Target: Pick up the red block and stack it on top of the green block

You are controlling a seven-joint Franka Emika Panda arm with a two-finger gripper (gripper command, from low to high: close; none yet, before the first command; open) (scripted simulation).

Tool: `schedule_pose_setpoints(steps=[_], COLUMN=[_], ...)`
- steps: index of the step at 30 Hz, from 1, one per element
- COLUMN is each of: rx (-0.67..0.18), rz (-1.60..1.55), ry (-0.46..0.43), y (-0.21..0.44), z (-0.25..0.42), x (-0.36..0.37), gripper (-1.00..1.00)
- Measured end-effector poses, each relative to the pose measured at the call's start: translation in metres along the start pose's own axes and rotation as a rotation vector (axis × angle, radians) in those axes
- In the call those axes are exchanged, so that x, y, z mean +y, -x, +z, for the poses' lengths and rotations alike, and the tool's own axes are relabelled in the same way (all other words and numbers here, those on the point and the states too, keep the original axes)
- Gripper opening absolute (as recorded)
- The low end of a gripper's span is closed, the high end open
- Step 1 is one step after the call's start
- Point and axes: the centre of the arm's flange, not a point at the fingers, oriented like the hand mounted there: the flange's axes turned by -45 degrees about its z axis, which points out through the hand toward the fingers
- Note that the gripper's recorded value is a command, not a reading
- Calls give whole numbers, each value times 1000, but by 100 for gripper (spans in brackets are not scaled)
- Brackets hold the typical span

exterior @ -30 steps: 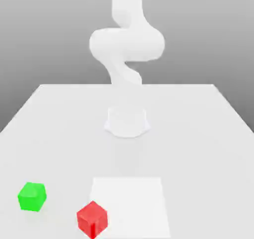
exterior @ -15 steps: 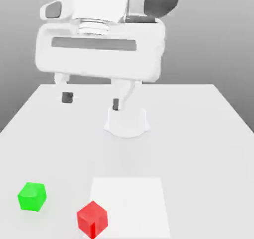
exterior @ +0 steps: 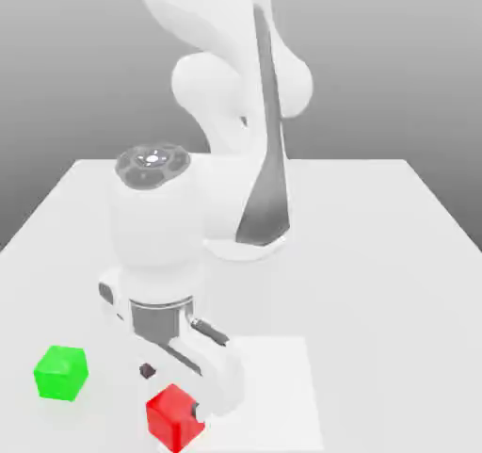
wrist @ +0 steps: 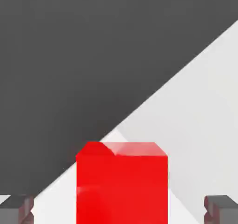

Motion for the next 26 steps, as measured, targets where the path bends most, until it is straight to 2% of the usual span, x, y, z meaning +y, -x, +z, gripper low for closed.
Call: schedule_pose_setpoints(steps=[7,12,18,23,24,26], rx=[1,1,1,1,0,0], rz=[1,14,447,507,508,508], ry=[-1,1,3,0,1,1], y=[0,-2,-47,-49,-48,-48], z=[2,-53,-88,-38,-32,-32], x=[0,5,164,185,185,185], gripper=[-100,-100,-100,-100,100,100])
